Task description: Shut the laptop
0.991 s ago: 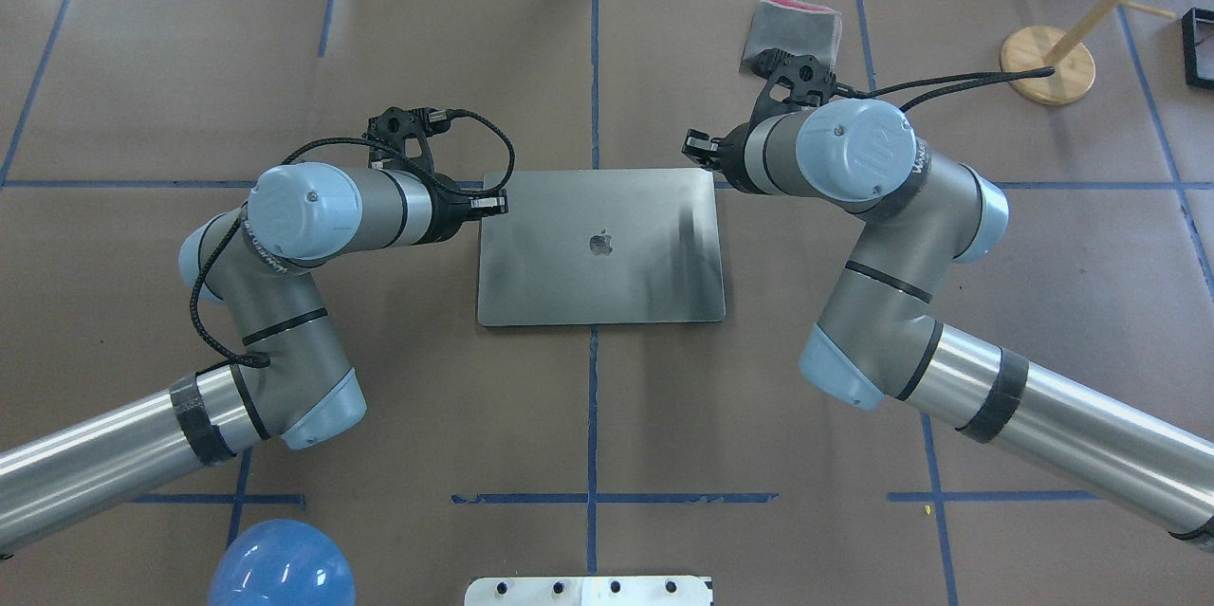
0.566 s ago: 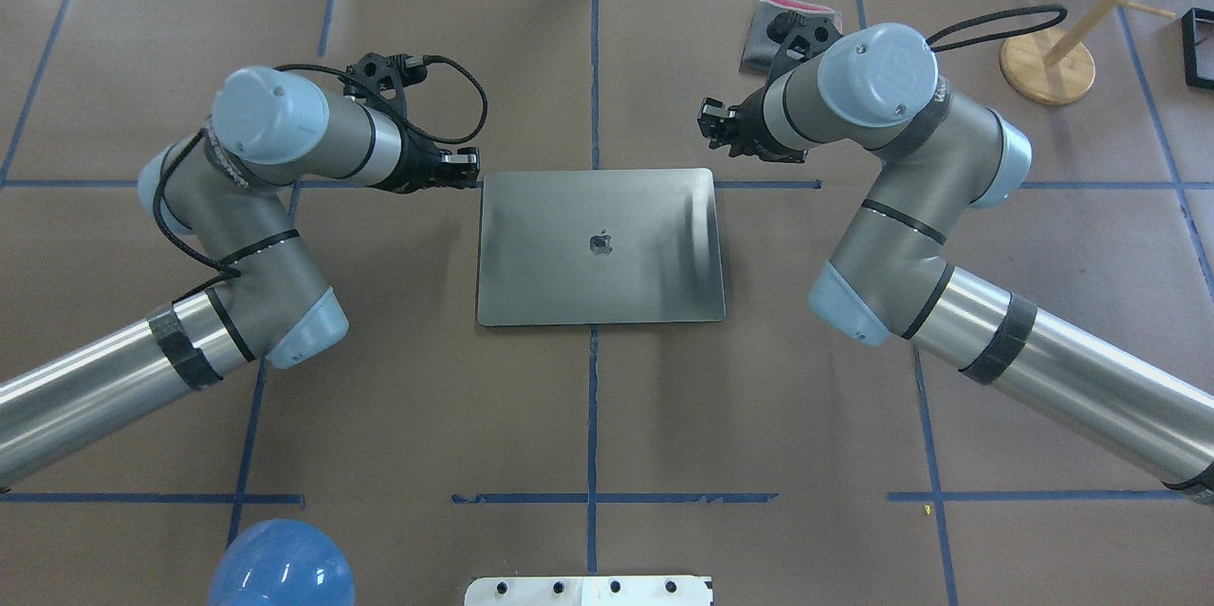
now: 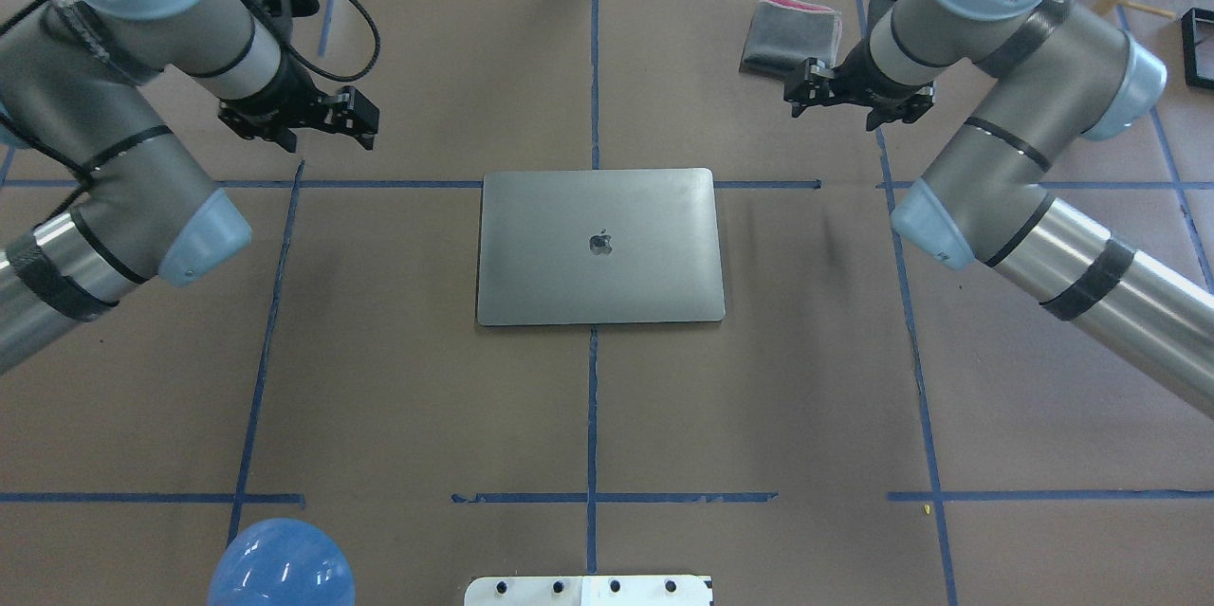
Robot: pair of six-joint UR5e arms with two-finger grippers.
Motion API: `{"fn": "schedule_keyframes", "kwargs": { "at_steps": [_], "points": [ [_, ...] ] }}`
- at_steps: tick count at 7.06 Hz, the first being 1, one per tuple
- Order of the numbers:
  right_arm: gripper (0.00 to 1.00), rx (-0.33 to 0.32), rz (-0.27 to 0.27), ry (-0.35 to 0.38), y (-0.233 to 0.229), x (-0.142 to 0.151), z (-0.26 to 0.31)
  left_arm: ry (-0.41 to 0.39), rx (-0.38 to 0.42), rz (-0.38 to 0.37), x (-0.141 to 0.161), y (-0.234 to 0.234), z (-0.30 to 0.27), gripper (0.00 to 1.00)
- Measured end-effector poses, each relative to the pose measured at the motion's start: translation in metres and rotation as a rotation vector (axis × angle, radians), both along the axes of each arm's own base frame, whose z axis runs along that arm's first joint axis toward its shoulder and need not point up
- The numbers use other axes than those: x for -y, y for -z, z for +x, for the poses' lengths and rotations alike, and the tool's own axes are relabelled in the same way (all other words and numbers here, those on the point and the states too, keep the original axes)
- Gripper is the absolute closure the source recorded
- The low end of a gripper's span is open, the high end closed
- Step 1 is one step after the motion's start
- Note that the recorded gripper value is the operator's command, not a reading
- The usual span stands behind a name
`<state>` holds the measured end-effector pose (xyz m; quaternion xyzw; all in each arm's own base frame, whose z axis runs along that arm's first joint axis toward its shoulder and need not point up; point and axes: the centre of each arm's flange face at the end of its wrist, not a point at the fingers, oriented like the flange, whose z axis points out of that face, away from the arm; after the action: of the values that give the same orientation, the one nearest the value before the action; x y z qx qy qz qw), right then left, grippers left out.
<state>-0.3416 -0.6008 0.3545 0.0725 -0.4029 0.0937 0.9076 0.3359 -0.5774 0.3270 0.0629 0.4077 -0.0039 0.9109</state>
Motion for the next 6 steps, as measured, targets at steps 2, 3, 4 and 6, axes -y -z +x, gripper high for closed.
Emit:
{"fn": "schedule_keyframes", "kwargs": {
  "at_steps": [2,3,4,6],
  "points": [
    [0.00,-0.049,0.052,0.129,-0.057,0.011,0.107,-0.136,0.148,0.084,-0.001,-0.041,-0.104,0.00],
    [0.00,-0.055,0.088,0.198,-0.101,0.005,0.174,-0.197,0.203,0.117,-0.002,-0.083,-0.164,0.00],
    [0.00,-0.056,0.124,0.256,-0.147,-0.010,0.235,-0.224,0.222,0.119,-0.008,-0.121,-0.219,0.00],
    [0.00,-0.046,0.135,0.298,-0.227,-0.058,0.325,-0.177,0.130,0.049,-0.041,-0.188,-0.327,0.00]
  ]
}}
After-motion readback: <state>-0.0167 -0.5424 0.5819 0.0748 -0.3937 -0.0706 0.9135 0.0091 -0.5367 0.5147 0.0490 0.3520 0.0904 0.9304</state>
